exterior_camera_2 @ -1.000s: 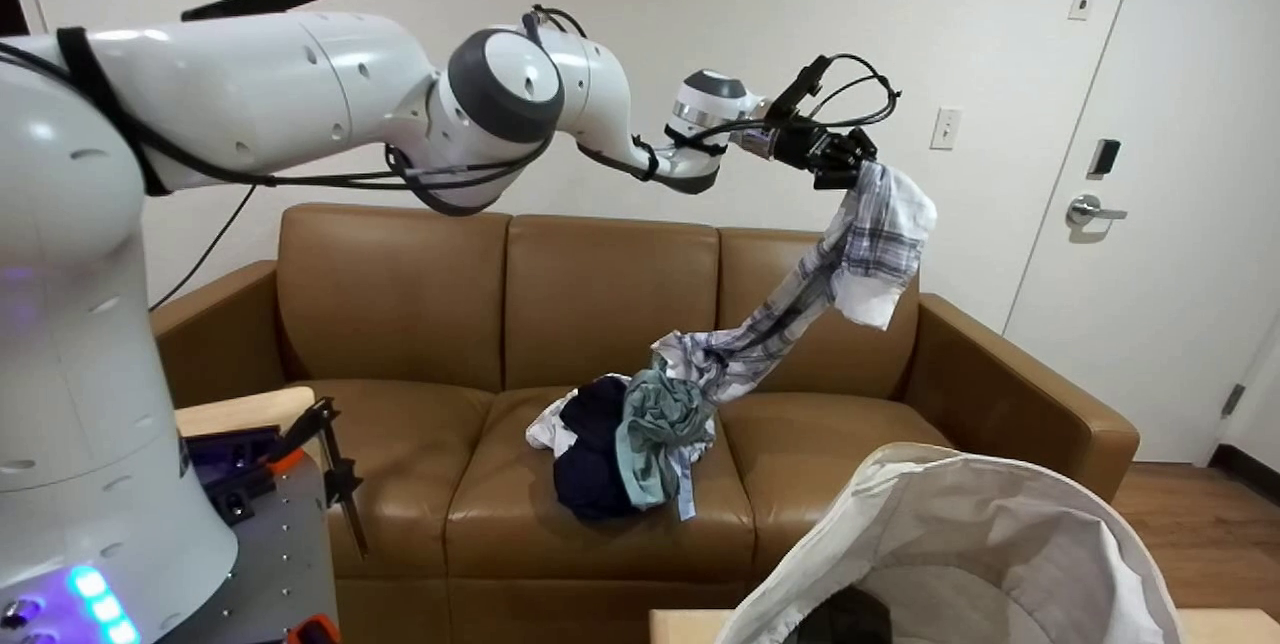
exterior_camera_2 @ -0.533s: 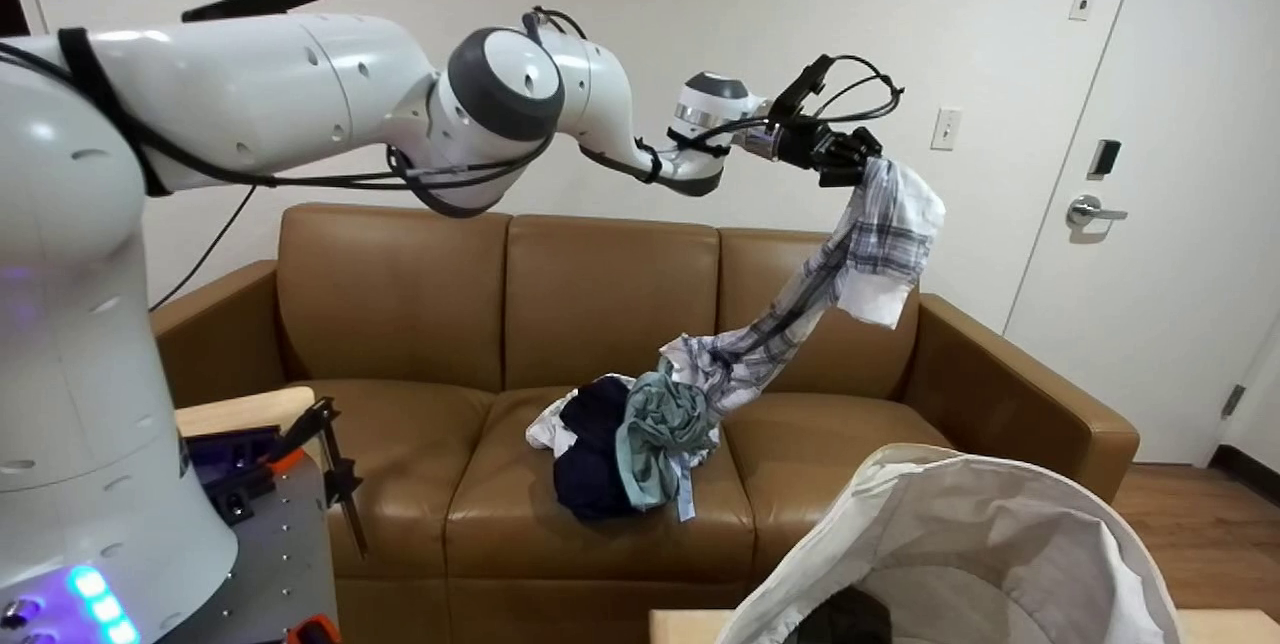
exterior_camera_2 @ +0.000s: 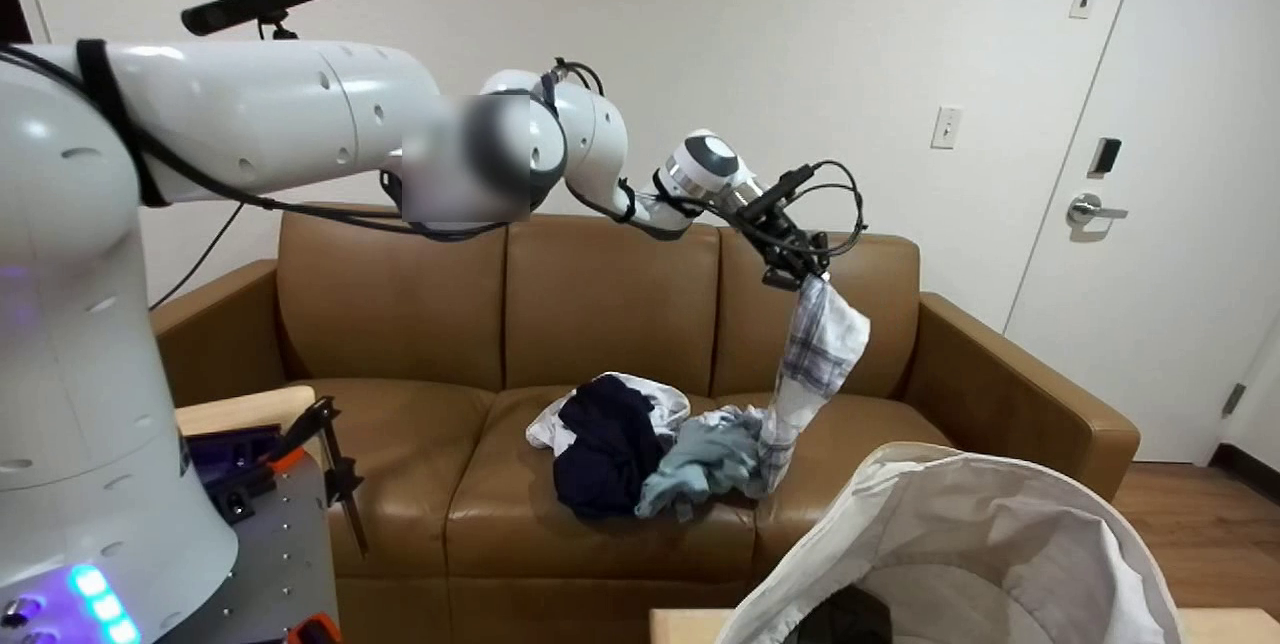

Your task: Put the black cloth in the laundry bag

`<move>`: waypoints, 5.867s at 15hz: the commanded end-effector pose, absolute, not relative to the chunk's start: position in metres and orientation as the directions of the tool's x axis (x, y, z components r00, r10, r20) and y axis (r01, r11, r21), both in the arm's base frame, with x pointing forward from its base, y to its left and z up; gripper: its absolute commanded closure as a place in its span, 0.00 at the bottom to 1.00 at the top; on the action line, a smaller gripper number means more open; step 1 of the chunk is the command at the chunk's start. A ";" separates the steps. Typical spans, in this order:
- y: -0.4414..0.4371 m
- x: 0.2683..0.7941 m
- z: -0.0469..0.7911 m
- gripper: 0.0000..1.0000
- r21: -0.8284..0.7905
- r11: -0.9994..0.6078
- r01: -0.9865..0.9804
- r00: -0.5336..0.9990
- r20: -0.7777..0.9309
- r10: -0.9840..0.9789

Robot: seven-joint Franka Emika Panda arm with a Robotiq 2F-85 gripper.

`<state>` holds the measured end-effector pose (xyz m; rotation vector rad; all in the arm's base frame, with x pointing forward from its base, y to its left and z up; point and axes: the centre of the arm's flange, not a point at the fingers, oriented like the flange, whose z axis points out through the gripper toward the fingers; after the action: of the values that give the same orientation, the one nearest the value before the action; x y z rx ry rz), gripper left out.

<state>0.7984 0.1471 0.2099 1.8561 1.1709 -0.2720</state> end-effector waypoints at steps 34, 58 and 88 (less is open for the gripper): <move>0.300 0.753 0.095 0.91 0.543 -0.745 0.389 0.814 0.177 0.554; 0.377 0.730 -0.052 0.46 0.127 -0.971 0.204 0.696 0.678 0.235; 0.428 0.598 0.019 0.00 0.163 -0.749 0.643 0.723 0.193 0.663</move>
<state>0.5983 0.4279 0.0189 2.8380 1.0772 0.3680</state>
